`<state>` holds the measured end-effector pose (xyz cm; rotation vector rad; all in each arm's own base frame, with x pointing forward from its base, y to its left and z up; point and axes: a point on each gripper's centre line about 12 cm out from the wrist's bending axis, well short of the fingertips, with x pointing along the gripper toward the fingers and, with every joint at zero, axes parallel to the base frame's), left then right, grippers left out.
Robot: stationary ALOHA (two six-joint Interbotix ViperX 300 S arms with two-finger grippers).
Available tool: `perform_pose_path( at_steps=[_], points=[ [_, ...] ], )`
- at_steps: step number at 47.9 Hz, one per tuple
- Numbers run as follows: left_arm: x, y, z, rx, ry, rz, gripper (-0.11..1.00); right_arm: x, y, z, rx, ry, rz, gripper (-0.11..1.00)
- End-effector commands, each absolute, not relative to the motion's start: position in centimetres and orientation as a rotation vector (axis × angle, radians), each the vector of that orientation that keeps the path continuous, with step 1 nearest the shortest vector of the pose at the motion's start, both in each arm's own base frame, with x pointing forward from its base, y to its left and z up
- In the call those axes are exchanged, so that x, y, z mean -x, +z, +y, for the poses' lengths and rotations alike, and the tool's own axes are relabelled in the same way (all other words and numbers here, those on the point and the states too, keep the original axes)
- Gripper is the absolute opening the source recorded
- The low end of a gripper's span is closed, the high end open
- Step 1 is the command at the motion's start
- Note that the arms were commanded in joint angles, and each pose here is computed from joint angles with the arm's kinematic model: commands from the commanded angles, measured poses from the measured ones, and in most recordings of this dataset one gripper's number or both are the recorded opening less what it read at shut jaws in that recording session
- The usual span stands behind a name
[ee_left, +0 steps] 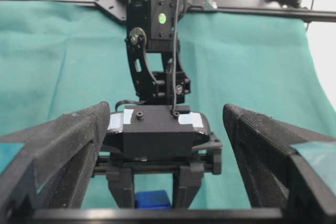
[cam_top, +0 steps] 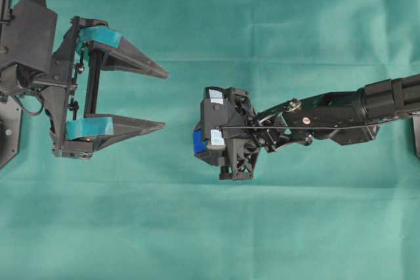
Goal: Handover the blue block to the right arm after grasping it with the left arm, then place it in the designated position.
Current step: 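Lower the blue cube onto the table with the right gripper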
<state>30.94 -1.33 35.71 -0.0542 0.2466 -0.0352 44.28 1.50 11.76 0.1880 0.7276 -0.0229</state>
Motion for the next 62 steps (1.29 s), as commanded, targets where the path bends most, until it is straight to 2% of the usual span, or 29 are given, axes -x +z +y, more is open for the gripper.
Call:
perform_pose_path(
  at_steps=[1, 28, 34, 38, 52, 62],
  points=[
    [-31.0, 36.7, -1.2, 0.052, -0.033, 0.217, 1.0, -44.9, 13.2, 1.6, -0.194, -0.015, 0.684, 0.52],
    [-31.0, 36.7, -1.2, 0.052, -0.033, 0.217, 1.0, -44.9, 13.2, 1.6, -0.202, -0.02, 0.686, 0.53],
    [-31.0, 36.7, -1.2, 0.052, -0.033, 0.217, 1.0, -45.0, 13.3, 1.5, -0.226, -0.031, 0.683, 0.85],
    [-31.0, 36.7, -1.2, 0.052, -0.033, 0.217, 1.0, -45.1, 13.4, 1.5, -0.227, -0.033, 0.682, 0.94],
    [-31.0, 36.7, -1.2, 0.052, -0.033, 0.217, 1.0, -45.0, 13.8, 1.5, -0.226, -0.037, 0.677, 0.92],
    [-31.0, 36.7, -1.2, 0.051, -0.033, 0.217, 1.0, -44.4, 16.7, 1.1, -0.201, -0.072, 0.654, 0.92]
  ],
)
